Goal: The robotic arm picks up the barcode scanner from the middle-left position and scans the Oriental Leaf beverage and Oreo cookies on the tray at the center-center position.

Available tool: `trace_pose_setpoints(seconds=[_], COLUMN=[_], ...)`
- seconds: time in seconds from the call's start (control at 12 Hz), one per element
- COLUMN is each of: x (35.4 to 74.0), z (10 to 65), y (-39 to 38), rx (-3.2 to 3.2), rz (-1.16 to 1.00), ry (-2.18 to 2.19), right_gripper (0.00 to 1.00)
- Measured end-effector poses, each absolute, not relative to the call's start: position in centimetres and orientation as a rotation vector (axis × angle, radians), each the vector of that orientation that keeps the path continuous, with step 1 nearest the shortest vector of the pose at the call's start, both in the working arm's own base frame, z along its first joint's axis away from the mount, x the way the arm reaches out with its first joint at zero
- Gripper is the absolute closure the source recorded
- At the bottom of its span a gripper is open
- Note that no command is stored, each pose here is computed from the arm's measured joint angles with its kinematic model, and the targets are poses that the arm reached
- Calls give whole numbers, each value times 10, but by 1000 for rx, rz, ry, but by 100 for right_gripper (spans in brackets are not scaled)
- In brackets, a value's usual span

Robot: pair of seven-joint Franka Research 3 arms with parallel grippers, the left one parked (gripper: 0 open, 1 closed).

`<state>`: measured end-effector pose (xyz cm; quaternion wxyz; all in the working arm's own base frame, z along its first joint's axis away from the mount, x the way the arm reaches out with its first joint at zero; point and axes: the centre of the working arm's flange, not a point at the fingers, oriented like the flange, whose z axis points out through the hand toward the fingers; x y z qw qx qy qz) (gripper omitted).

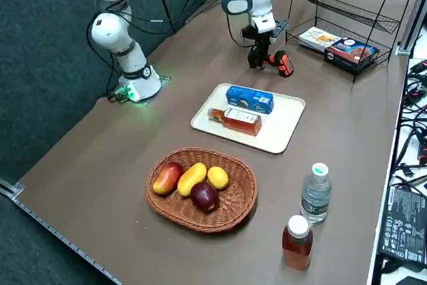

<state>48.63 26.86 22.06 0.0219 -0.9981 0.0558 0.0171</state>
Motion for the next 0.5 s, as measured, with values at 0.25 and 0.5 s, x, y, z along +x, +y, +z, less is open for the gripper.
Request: trace_pose_setpoints(seconds=[0.25,0.5], x=[486,483], z=[220,215], y=[270,278], rx=[-3093,-3093], rz=[51,46], ry=[182,166], right_gripper=[55,48])
